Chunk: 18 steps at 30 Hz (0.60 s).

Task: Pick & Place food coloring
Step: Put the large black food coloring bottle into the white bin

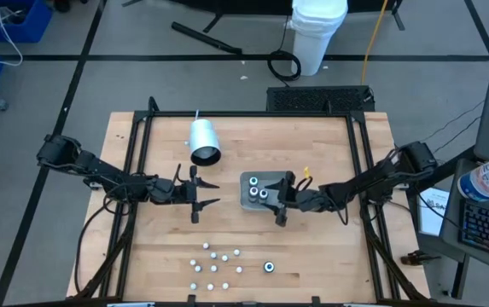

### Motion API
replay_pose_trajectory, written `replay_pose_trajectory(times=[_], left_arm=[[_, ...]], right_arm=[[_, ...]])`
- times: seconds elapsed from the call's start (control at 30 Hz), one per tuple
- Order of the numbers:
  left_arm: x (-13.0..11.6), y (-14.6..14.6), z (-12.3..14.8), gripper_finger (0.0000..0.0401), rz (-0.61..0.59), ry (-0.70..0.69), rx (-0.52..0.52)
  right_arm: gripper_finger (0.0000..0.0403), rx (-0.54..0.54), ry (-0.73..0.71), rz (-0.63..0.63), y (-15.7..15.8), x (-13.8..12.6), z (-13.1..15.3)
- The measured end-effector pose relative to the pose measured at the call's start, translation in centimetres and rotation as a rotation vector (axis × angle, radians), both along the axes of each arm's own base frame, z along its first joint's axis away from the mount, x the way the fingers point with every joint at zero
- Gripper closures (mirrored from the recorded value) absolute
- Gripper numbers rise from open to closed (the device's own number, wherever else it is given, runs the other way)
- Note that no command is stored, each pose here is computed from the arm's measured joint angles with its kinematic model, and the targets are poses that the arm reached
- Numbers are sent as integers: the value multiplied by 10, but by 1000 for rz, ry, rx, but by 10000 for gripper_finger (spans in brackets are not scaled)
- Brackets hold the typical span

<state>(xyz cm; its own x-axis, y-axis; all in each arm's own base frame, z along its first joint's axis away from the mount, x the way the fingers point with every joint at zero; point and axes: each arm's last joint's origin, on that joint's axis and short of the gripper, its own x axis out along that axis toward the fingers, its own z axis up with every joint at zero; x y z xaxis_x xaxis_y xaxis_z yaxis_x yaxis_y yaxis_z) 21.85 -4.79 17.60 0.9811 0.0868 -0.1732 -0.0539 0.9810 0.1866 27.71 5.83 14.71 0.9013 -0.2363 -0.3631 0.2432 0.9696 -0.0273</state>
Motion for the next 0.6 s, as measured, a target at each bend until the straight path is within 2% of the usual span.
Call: replay_pose_trajectory(times=[0.33,0.6], left_arm=[[0,1,-1,213,35,6,9],[0,1,-1,213,35,6,7]], right_arm=[[131,-38,-12,-27,-4,8,-14],[201,-28,-40,-27,-3,9,-12]])
